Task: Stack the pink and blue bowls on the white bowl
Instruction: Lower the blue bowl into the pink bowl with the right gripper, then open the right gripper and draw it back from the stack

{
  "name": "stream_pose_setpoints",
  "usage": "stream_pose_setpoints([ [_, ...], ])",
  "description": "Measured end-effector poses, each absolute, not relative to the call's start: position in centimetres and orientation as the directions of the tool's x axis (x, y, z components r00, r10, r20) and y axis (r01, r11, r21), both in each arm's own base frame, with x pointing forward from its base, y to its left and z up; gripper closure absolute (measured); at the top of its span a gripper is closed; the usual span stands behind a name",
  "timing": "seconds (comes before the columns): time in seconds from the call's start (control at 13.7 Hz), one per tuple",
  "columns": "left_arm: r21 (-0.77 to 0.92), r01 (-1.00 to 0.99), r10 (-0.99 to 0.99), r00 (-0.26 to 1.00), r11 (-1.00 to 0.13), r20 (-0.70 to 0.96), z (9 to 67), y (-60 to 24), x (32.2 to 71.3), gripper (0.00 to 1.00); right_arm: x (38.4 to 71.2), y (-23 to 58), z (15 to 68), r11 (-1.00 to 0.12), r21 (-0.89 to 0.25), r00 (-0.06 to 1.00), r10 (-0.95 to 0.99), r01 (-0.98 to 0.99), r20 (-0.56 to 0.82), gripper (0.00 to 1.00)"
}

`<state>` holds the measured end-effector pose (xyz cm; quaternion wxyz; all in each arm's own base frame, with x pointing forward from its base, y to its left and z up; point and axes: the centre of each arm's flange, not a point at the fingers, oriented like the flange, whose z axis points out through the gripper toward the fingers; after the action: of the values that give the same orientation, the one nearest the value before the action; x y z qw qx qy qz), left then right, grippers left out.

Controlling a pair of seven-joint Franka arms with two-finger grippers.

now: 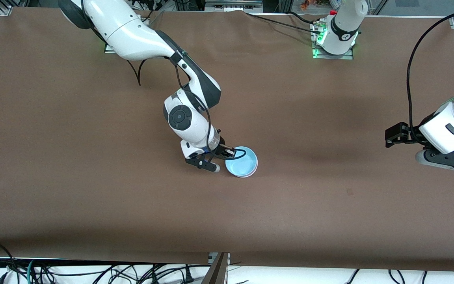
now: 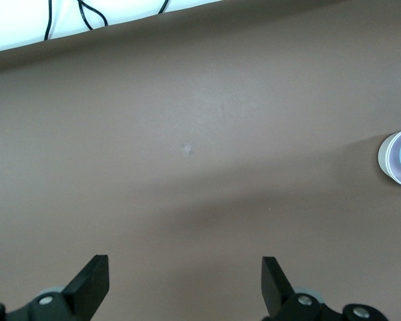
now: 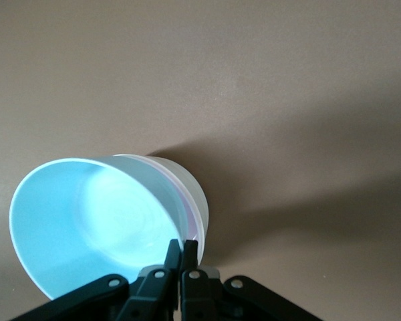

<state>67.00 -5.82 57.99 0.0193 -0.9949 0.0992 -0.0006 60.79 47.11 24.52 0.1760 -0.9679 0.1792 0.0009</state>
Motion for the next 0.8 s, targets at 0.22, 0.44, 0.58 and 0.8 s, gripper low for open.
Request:
stream_pose_setpoints([
  [0.22,-0.038,-0.200,-0.200,0.980,-0.979,-0.003,57.98,-5.96,66.98,0.00,60.78,47.16,24.38,-0.874,-0.341,0.936,-0.347,-0.347,-0.064,0.98],
  [0.44,-0.038,-0.200,-0.200,0.980,-0.979,-0.003,57.96,-5.96,66.98,0.00,60.72,47.26,24.40,-0.874,-0.342,0.936,-0.345,-0.345,-0.063,0.98],
  [0.58,-0.038,-0.202,-0.202,0.979,-0.979,-0.004,57.95,-6.08,66.97,0.00,60.57,47.42,24.26,-0.875,-0.340,0.937,-0.343,-0.343,-0.064,0.98],
  [0.8,-0.038,-0.204,-0.204,0.979,-0.978,-0.005,57.88,-6.23,66.96,0.00,60.47,47.52,24.12,-0.876,-0.339,0.938,-0.341,-0.342,-0.065,0.98],
])
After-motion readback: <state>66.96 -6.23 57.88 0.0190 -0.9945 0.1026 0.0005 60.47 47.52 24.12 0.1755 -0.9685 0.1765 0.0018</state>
